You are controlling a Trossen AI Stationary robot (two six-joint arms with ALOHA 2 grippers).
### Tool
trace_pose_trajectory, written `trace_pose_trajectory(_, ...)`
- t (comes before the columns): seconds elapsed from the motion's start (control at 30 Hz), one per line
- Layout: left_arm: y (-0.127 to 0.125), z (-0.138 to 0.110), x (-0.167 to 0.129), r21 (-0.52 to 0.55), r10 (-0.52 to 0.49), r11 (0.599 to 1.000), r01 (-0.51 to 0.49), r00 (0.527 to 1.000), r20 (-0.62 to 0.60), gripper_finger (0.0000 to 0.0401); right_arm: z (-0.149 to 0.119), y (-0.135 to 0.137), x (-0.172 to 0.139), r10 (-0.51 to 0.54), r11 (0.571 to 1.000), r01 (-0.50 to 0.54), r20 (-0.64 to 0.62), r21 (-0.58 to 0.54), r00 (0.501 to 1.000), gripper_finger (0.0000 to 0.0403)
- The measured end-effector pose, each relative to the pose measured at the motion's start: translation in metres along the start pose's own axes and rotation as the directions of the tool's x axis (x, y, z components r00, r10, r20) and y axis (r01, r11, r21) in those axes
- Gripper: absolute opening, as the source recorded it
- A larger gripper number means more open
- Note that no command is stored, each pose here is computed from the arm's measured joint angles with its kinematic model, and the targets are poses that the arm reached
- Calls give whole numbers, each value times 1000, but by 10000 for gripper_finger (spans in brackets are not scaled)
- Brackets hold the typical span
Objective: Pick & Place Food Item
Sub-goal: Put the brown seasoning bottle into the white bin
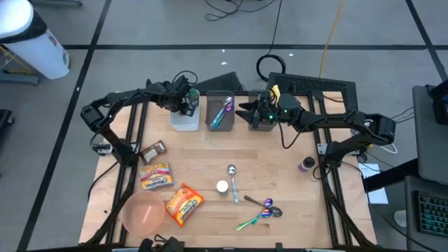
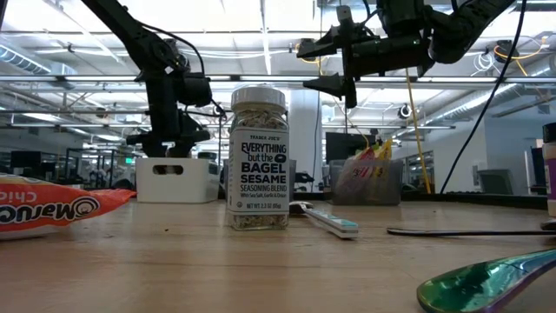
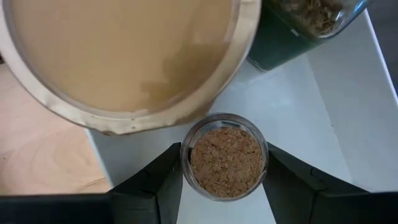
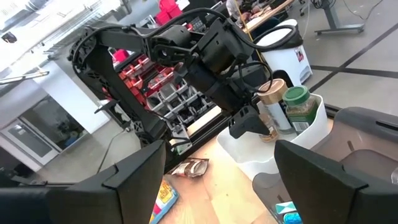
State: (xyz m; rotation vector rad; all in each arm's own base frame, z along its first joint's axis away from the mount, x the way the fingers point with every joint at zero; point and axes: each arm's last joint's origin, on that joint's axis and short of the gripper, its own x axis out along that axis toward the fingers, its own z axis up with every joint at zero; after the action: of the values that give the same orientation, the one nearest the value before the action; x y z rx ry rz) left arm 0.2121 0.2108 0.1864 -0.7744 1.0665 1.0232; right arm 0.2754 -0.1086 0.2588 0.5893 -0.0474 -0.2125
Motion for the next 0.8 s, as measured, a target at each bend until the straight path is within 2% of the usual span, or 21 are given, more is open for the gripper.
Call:
trace_pose_trajectory(0.1, 0, 1, 0, -5, -2, 1000, 2, 1000, 7, 191, 0, 0, 0, 0, 1000, 0, 0, 0, 1000, 293)
trace_pose_trajectory(0.27, -1, 1, 0, -6, 6, 1000, -6, 1000, 11, 226, 0, 0, 0, 0, 1000, 0, 0, 0, 1000, 293)
trace_pose_trajectory(0.6, -3, 0, 0, 6, 11, 1000, -12, 1000, 25, 191, 0, 0, 0, 1, 1000, -1, 0, 0, 1000, 293)
trace_pose_trajectory(0.8, -3, 0, -1, -14, 12, 1000, -12, 1000, 25, 210, 0, 0, 0, 1, 1000, -1, 0, 0, 1000, 293)
